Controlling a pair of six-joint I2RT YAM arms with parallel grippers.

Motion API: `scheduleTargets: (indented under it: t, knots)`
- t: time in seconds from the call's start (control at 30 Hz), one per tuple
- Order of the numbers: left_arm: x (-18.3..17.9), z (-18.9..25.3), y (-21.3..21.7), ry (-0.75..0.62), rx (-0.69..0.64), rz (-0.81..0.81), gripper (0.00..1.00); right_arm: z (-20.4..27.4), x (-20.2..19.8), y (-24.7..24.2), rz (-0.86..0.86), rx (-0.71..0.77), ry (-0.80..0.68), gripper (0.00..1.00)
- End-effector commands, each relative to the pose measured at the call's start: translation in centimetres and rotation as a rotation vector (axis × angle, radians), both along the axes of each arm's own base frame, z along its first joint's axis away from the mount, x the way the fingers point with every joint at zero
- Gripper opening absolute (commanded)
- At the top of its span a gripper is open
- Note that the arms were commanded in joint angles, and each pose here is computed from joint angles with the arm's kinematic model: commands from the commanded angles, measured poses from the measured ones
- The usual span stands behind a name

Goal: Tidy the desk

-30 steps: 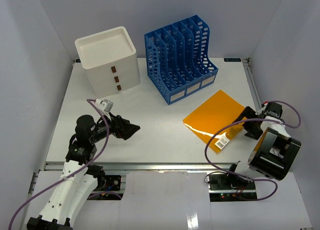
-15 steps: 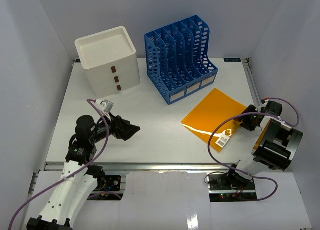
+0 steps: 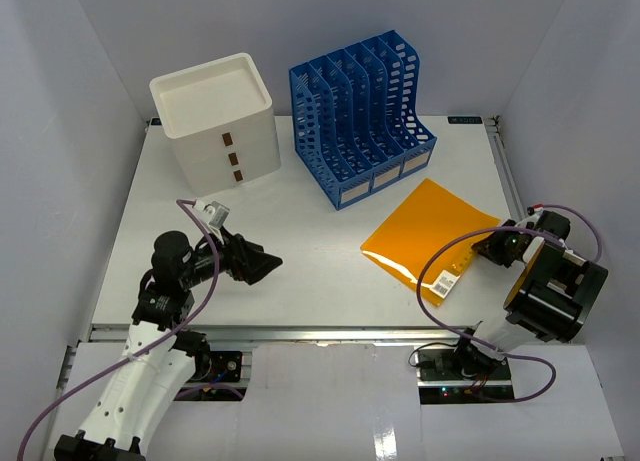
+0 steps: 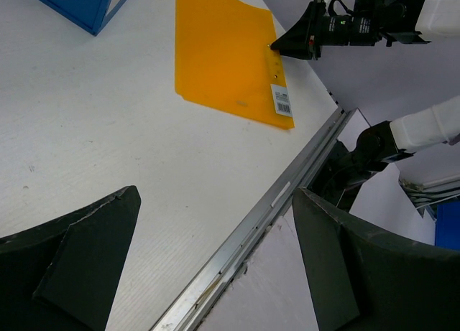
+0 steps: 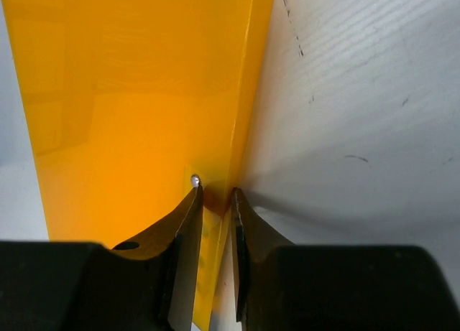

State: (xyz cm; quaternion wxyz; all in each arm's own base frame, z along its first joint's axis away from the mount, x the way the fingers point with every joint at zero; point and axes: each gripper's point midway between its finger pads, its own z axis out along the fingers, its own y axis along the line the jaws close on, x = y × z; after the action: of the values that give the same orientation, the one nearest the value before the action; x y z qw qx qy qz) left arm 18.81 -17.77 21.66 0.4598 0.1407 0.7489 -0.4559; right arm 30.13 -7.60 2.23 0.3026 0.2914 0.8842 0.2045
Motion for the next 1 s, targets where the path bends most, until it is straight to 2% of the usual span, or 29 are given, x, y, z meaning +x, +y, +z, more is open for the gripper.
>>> scheduleTargets:
  t: [0.0, 0.13, 0.33, 0.6, 0.73, 0.97]
  knots:
    - [-0.8, 0.4, -0.6, -0.007, -0.032, -0.062, 0.98, 0.0, -1.9, 0.9, 0.045, 0.011, 0.005, 0.14]
    - [-1.2, 0.2, -1.0, 0.028, -0.06, -0.087, 0.98, 1.0, -2.0, 1.4, 0.072, 0.024, -0.045, 0.08]
    - [-1.5, 0.6, -1.7, 0.083, -0.176, -0.106, 0.98, 2.7, -2.0, 2.0, 0.103, 0.059, -0.113, 0.08]
    - [-1.3, -1.1, -3.9, 0.179, -0.311, -0.063, 0.98, 4.6, -2.1, 2.5, 0.117, 0.123, -0.13, 0.08]
    - [-1.9, -1.3, -6.7, 0.206, -0.333, -0.104, 0.98, 5.3, -2.4, 3.0, 0.131, 0.14, -0.142, 0.08]
    - [-1.6, -2.6, -12.5, 0.254, -0.285, -0.105, 0.98, 6.5, -2.6, 3.4, 0.142, 0.171, -0.172, 0.08]
